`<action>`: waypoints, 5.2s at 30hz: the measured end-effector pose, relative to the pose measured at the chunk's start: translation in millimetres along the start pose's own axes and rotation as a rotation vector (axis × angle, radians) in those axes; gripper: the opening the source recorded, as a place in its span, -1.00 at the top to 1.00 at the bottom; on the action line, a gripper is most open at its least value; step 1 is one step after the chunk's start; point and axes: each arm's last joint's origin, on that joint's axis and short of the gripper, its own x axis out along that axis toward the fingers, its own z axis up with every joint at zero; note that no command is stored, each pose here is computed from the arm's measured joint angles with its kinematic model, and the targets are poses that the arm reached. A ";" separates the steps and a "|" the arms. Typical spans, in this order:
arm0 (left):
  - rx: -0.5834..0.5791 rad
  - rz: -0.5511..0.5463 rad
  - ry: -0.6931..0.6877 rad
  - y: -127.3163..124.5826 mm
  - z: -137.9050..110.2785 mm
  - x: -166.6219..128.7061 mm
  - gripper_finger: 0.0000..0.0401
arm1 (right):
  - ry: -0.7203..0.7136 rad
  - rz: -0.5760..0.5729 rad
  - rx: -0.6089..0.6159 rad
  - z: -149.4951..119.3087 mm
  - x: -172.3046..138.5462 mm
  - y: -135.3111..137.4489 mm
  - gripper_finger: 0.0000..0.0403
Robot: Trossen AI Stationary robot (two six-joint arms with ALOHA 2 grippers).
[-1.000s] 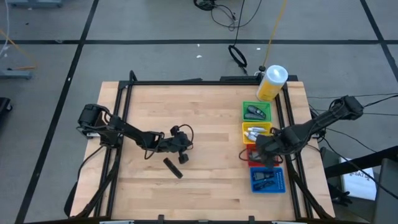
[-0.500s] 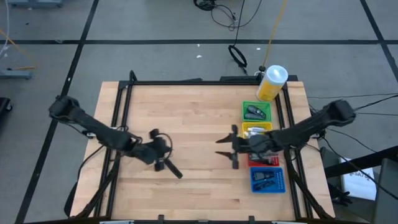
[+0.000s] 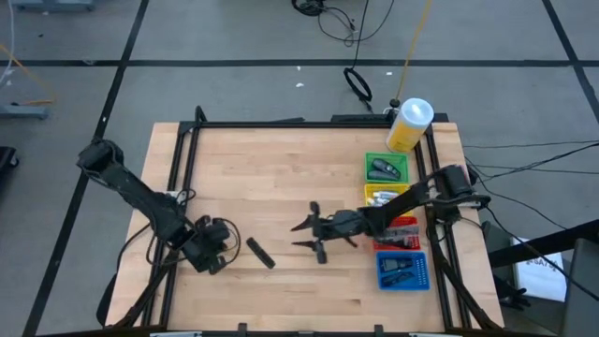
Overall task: Pick & Place Travel size toiletries
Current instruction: Put the black comb into the red basket
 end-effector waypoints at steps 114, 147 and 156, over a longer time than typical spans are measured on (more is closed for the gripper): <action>0.251 -0.187 -0.266 25.9 104.5 99.6 0.98 | 0.447 0.005 -0.161 -14.7 43.5 -11.9 0.26; 0.202 -0.132 -0.461 4.5 112.9 88.0 0.98 | 0.390 0.256 0.064 -6.6 34.9 4.4 0.28; 0.207 -0.098 -0.284 22.2 108.1 111.1 0.98 | 0.399 0.155 0.043 -35.0 45.5 12.5 0.33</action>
